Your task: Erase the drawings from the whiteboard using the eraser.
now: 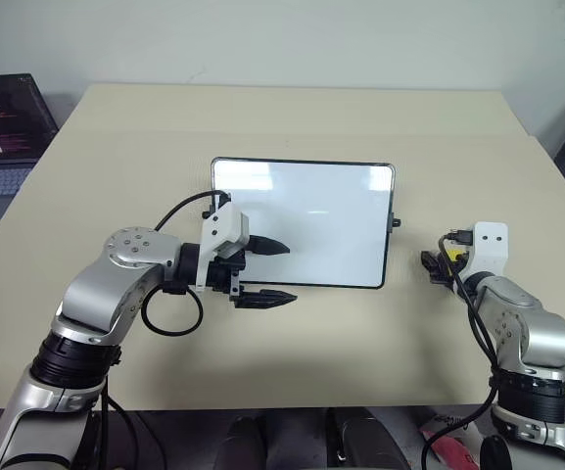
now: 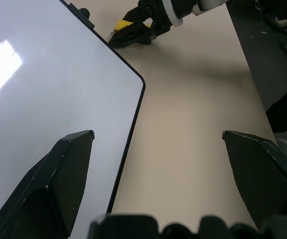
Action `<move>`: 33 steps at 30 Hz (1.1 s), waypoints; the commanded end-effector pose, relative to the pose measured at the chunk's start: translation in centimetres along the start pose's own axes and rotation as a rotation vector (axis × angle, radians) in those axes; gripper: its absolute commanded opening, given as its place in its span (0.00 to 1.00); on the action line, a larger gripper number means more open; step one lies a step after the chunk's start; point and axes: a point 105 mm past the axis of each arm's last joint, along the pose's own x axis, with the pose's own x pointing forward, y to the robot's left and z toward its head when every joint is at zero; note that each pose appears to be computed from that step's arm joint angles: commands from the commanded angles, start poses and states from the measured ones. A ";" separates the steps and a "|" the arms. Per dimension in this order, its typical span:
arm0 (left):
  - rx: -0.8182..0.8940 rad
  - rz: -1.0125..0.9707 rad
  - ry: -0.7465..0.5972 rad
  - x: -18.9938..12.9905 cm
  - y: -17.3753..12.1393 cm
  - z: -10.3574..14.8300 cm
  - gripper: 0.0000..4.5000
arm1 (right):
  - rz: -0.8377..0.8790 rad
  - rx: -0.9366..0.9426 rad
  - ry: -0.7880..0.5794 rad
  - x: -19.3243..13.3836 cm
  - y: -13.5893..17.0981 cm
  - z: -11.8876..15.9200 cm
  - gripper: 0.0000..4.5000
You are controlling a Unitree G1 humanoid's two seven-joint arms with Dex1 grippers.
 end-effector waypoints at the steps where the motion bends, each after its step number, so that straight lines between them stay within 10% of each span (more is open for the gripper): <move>1: 0.026 -0.006 -0.013 -0.3 -0.4 0.4 1.00 | -0.019 -0.054 -0.078 -0.9 -0.4 1.8 0.99; 11: -0.056 0.174 -0.076 -2.2 0.9 -0.7 1.00 | 0.109 -0.191 -0.438 -5.9 4.9 7.1 0.99; 22: -0.188 0.769 -0.326 -7.2 5.3 -3.3 1.00 | 0.293 -0.093 -0.579 -7.3 7.5 3.7 0.99; 33: -0.224 1.304 -0.275 -12.5 2.5 -8.6 1.00 | 0.139 -0.058 -0.565 -8.5 3.7 -1.0 0.99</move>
